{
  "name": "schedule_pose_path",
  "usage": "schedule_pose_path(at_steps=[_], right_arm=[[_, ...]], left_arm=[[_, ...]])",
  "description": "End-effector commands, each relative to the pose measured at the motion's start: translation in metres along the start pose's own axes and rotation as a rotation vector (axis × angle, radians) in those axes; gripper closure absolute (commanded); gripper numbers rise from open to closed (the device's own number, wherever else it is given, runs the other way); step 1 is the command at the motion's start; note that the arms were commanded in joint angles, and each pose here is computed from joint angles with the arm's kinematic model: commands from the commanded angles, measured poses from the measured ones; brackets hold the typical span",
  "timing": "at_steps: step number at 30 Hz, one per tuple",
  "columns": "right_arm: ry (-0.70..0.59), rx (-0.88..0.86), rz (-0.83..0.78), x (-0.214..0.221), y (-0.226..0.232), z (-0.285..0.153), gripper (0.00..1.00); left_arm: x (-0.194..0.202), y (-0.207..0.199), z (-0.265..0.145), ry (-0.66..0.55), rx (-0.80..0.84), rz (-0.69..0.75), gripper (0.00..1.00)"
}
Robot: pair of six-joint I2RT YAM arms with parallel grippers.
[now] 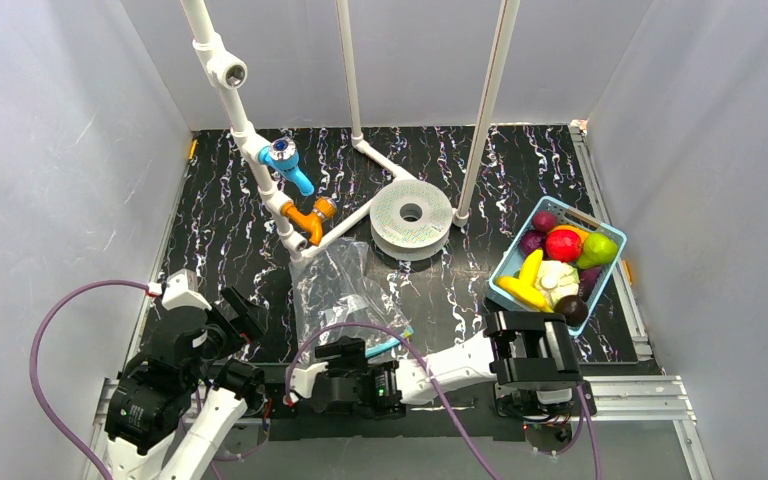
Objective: Place the food in the zip-top bag and seal the zipper
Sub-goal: Pick up the zipper food storage bag at the center of the board.
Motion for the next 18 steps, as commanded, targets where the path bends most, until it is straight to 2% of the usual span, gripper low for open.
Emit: schedule_pose_path(at_steps=[1,4,5,7,9,11,15,18], right_arm=[[-0.061,0.087,0.104,-0.007,-0.014,0.002,0.53],[-0.078,0.098,0.192,-0.001,-0.029,-0.004,0.92],[-0.086,0.107,0.230,0.000,-0.037,-0.008,0.99],[-0.104,0.118,0.352,0.005,-0.058,-0.022,0.99],[-0.147,0.095,0.552,0.011,-0.084,-0.044,0.99],[-0.141,0.072,0.728,0.024,-0.104,-0.063,0.99],[-0.181,0.047,0.944,0.039,-0.126,-0.085,0.99],[-0.254,0.000,1.067,0.046,-0.138,-0.101,0.99]], left_arm=[[0.004,0.002,0.001,0.029,-0.017,0.009,0.02],[0.003,0.001,0.002,0.034,-0.020,0.011,0.02],[0.003,0.001,0.002,0.038,-0.020,0.012,0.02],[0.004,0.000,0.002,0.049,-0.009,0.018,0.02],[0.006,-0.007,-0.002,0.066,0.079,0.021,0.02],[0.014,-0.021,-0.002,0.110,0.223,-0.076,0.02],[0.018,-0.052,-0.005,0.204,0.473,-0.204,0.02],[0.017,-0.068,-0.006,0.274,0.568,-0.237,0.05]])
Point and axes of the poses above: each gripper's point midway between its finger pads, its own z axis out along the fingers, its own y axis along the line the jaws close on, x = y × z, the point moved 8 cm from there along -z, back along the fingers, and after that the axes turned 4 degrees about -z, right-handed, at the moved point
